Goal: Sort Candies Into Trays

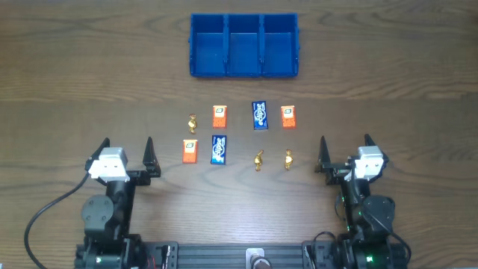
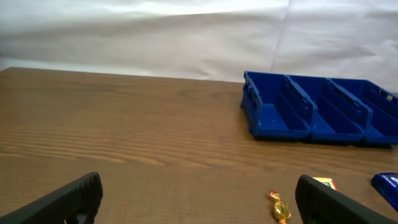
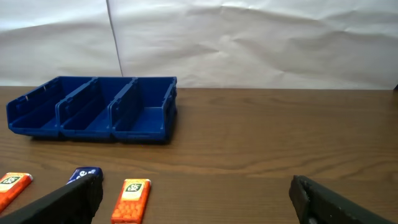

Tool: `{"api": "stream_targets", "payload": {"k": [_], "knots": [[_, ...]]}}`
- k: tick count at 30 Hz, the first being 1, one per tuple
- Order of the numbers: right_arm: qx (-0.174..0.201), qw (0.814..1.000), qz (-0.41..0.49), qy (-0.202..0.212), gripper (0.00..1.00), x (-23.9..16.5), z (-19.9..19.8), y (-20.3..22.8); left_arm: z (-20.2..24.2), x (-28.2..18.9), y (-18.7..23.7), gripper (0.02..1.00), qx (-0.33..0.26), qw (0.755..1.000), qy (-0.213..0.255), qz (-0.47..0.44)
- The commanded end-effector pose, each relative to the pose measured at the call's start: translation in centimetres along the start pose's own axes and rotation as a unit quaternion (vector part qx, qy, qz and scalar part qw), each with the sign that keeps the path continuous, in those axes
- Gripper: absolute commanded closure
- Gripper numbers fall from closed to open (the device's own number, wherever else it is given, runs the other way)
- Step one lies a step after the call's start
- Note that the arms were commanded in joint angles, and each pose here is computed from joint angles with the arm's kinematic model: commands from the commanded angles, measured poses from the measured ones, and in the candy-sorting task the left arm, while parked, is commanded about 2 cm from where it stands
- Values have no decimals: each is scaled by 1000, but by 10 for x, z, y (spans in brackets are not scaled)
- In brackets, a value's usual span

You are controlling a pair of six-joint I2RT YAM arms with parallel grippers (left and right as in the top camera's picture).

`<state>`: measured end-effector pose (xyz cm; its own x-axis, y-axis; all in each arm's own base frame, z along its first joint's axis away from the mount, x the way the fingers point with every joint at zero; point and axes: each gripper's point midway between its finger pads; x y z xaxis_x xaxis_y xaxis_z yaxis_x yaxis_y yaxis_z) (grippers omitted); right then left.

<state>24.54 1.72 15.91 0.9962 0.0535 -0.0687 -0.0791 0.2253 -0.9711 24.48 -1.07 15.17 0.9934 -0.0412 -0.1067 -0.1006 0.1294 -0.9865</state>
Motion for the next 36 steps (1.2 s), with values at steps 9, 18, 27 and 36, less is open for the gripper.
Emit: {"api": "stream_targets", "payload": {"k": [9, 18, 27, 36], "knots": [[-6, 1000, 0, 3, 3, 0, -1, 1, -1, 0, 17, 20, 6, 1000, 2, 28], [-6, 1000, 0, 3, 3, 0, -1, 1, -1, 0, 17, 20, 6, 1000, 2, 28], [-6, 1000, 0, 3, 3, 0, -1, 1, -1, 0, 16, 20, 6, 1000, 1, 27], [-6, 1000, 0, 3, 3, 0, -1, 1, -30, -4, -117, 20, -70, 974, 135, 167]]}}
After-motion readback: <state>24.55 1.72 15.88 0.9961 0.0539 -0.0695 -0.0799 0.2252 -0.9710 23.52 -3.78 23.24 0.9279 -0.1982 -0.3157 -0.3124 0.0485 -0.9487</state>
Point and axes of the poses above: each gripper's point midway between its finger pads, its own x axis out along the fingers, its own z axis along the line the jaws close on, y = z × x, and after that the axes turned 12 degrees about x, right-handed
